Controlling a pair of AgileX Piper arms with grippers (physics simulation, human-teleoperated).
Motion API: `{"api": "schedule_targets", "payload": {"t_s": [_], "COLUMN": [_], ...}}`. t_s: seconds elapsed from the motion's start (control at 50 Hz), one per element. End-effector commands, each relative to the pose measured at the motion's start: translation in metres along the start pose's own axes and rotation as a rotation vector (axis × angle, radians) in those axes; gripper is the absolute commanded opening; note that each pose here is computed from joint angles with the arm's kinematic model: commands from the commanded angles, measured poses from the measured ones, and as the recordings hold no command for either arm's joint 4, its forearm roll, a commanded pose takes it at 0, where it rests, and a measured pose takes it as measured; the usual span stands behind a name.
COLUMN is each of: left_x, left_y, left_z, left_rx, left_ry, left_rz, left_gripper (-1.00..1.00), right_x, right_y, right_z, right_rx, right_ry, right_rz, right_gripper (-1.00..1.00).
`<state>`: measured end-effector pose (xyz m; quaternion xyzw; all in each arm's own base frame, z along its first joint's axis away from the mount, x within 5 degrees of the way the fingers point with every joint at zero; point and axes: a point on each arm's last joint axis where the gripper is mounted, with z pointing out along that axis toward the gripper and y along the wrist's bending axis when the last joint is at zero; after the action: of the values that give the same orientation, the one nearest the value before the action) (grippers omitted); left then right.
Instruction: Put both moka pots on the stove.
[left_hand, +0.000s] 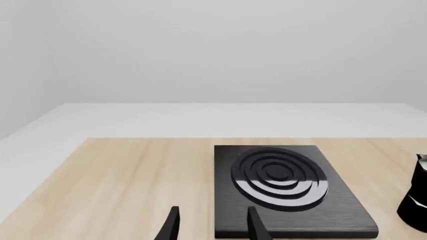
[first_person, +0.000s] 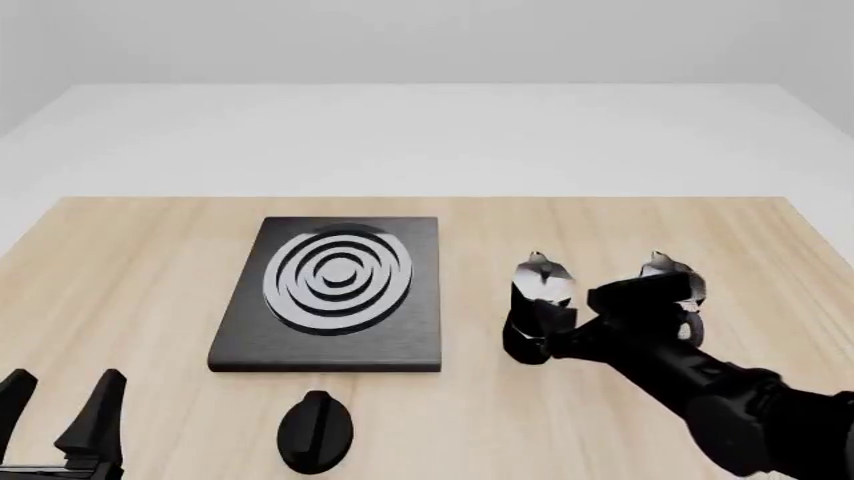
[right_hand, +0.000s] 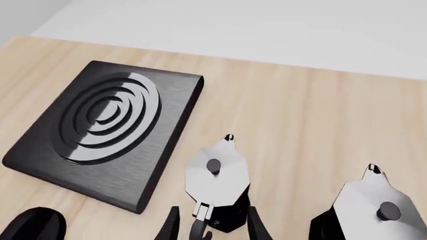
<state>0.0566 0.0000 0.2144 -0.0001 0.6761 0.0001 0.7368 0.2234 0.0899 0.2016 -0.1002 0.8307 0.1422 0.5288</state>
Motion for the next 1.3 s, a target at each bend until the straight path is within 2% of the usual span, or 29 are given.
{"api": "schedule_targets", "payload": {"t_s": [0.02,0.92,1.12,1.22,1.24,1.28,1.3], "left_x": [0.000,0.000,0.000,0.000,0.000,0.000,0.000], "left_y": [0.000,0.000,0.000,0.000,0.000,0.000,0.000], "left_z": [0.000,0.000,0.000,0.000,0.000,0.000,0.000], "left_rx": [0.000,0.000,0.000,0.000,0.000,0.000,0.000], "left_ry": [0.000,0.000,0.000,0.000,0.000,0.000,0.000], "left_rz": [0.000,0.000,0.000,0.000,0.000,0.000,0.000], "left_gripper": [1.00,1.00,1.00,1.00,1.00,1.00,1.00], "right_x": [0.004,0.020,0.020,0.017,0.016,0.015,0.015], "right_y": [0.002,-0.004,-0.003,-0.004,-0.003,-0.012,-0.007], "right_z": [0.009,0.012,0.013,0.009,0.009,0.004,0.007], "right_rx": [-0.008,0.012,0.007,0.010,0.008,0.039,0.022], "right_ry": [0.017,0.050,0.051,0.035,0.032,0.016,0.023], "right_rz": [0.005,0.023,0.016,-0.009,-0.019,-0.023,-0.021], "right_gripper": [1.00,1.00,1.00,1.00,-1.00,-1.00,-1.00]}}
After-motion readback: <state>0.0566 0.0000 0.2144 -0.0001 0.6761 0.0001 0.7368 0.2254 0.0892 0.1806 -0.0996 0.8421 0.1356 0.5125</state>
